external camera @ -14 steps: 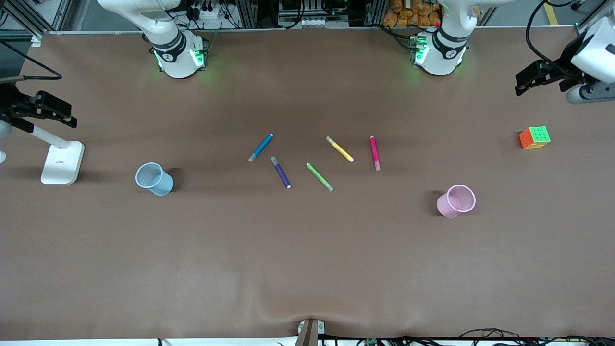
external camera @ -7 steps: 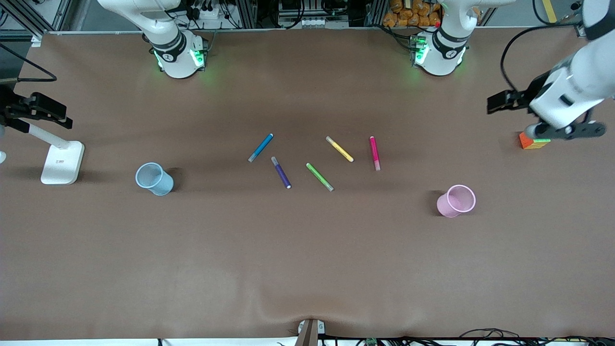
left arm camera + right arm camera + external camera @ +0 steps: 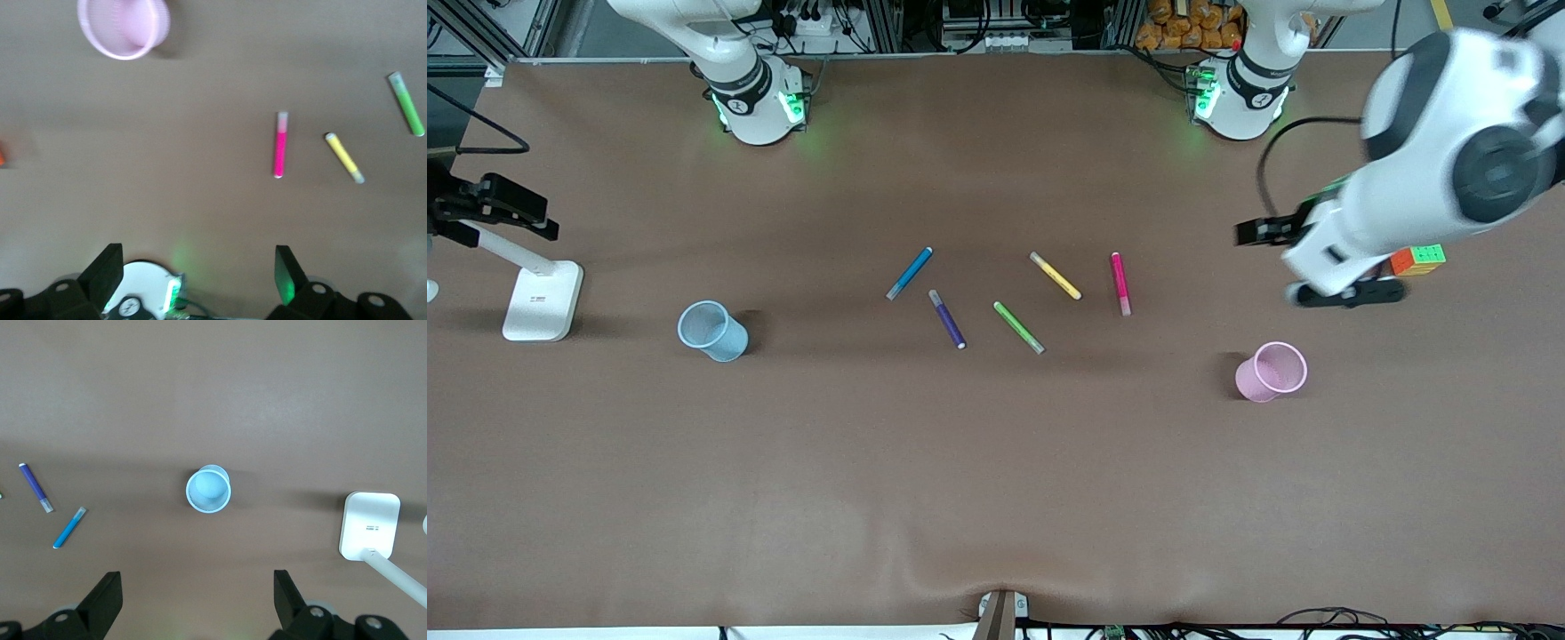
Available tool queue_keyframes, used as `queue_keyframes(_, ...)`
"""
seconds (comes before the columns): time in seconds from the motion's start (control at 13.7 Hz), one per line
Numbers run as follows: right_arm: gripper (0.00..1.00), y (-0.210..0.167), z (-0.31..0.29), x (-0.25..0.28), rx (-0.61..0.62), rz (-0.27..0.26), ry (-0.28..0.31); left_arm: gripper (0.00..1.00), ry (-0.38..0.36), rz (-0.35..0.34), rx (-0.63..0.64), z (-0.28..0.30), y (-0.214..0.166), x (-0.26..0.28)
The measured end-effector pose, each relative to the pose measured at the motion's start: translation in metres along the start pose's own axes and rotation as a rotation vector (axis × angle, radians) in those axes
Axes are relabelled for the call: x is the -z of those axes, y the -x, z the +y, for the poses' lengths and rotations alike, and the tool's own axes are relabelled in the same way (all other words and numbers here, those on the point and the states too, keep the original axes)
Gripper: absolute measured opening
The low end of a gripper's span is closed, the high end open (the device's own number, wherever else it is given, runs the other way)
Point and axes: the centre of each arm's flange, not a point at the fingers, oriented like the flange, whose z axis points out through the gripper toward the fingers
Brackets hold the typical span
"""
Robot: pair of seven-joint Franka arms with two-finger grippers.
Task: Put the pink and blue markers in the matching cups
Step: 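Reach the left gripper down to the pink marker, then grasp the pink marker with the left gripper while the right gripper reaches the blue marker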
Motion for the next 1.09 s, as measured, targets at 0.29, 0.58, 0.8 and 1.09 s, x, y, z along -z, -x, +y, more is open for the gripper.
queue_keyframes(0.29, 1.00, -0.030, 0.005, -0.049, -0.006, -0.064, 0.001, 1.00, 0.018, -0.007, 0.051, 0.045, -0.013, -0.076)
queue_keyframes(0.58, 1.00, -0.060, 0.014, -0.114, -0.016, -0.159, 0.017, 1.00, 0.035, -0.010, 0.048, 0.067, -0.033, -0.128)
queue_keyframes(0.8, 1.00, -0.062, 0.024, -0.126, -0.059, -0.185, 0.014, 1.00, 0.032, -0.022, 0.042, 0.084, -0.046, -0.172)
queue_keyframes(1.09, 1.00, -0.064, -0.013, -0.133, -0.221, -0.205, 0.034, 1.00, 0.035, -0.021, 0.033, 0.097, -0.055, -0.224)
